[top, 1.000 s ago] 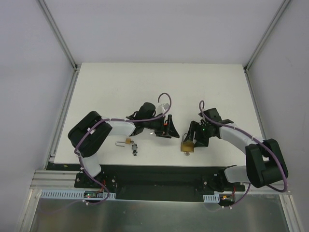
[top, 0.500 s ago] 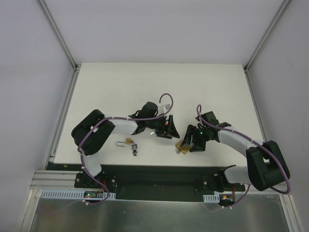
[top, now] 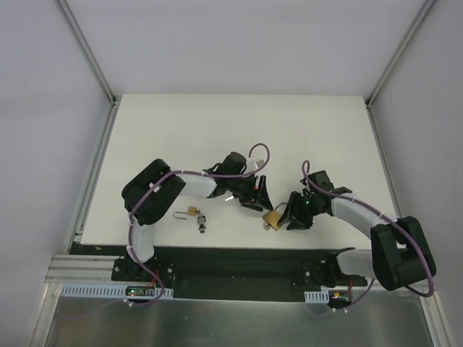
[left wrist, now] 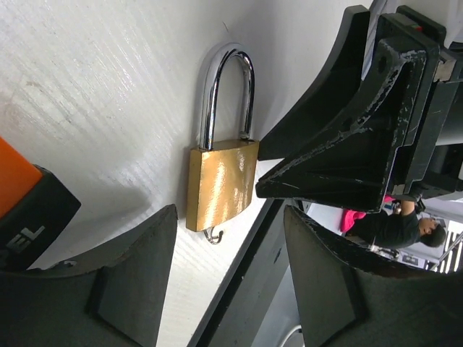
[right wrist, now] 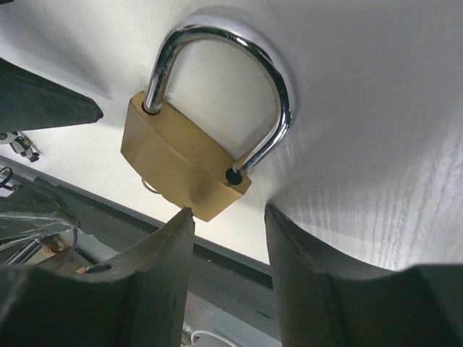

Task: Lock with the key
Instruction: Move the lock to the center of the board, then pick up the lock from the center of the board, then lock the lock.

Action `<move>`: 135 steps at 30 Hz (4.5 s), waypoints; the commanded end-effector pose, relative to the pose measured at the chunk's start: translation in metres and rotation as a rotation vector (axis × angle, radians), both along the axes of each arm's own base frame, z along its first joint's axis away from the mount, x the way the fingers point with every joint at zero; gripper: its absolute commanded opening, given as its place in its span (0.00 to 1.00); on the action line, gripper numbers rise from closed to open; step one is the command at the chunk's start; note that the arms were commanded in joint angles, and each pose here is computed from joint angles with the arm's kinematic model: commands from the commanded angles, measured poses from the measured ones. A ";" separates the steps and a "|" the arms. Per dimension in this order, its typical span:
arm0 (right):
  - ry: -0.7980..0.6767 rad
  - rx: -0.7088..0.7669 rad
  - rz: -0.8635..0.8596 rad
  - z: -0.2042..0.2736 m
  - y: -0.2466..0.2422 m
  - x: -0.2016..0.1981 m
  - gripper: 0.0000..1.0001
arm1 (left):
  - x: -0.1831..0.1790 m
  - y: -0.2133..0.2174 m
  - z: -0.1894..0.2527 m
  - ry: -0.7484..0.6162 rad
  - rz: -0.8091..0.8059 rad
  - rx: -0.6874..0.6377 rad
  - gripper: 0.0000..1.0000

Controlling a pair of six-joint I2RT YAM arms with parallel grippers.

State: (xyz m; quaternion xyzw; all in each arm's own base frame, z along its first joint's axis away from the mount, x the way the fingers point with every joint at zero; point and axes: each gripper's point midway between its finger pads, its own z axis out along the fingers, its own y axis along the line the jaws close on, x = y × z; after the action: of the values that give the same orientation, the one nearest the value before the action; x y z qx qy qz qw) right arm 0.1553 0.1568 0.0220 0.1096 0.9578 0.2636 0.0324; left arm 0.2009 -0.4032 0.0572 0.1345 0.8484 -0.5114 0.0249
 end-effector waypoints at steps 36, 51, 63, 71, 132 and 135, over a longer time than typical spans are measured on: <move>0.028 -0.074 0.006 -0.033 -0.009 0.005 0.11 | -0.027 -0.047 0.008 0.035 -0.246 -0.094 0.04; -0.231 -0.048 0.082 0.029 -0.007 0.039 0.47 | 0.029 -0.013 0.087 -0.263 -0.139 -0.210 0.00; -0.554 0.135 0.225 0.113 0.013 0.064 0.97 | 0.038 0.066 0.144 -0.397 -0.120 -0.263 0.00; -0.756 0.342 0.361 0.168 0.043 0.069 0.97 | 0.001 0.095 0.147 -0.410 -0.187 -0.246 0.00; -0.692 0.677 0.555 0.212 0.127 0.049 0.01 | 0.063 0.132 0.172 -0.807 0.180 0.109 0.99; -0.709 0.688 0.551 0.219 0.128 0.049 0.01 | 0.064 0.137 0.180 -0.871 0.222 0.089 0.99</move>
State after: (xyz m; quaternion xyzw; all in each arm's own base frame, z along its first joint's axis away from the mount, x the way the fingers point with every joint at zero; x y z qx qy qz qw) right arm 0.2036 0.2769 0.1937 -0.2072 0.7931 0.5396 0.1918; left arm 0.2475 -0.2778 0.2164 0.2697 0.8065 -0.3921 0.3508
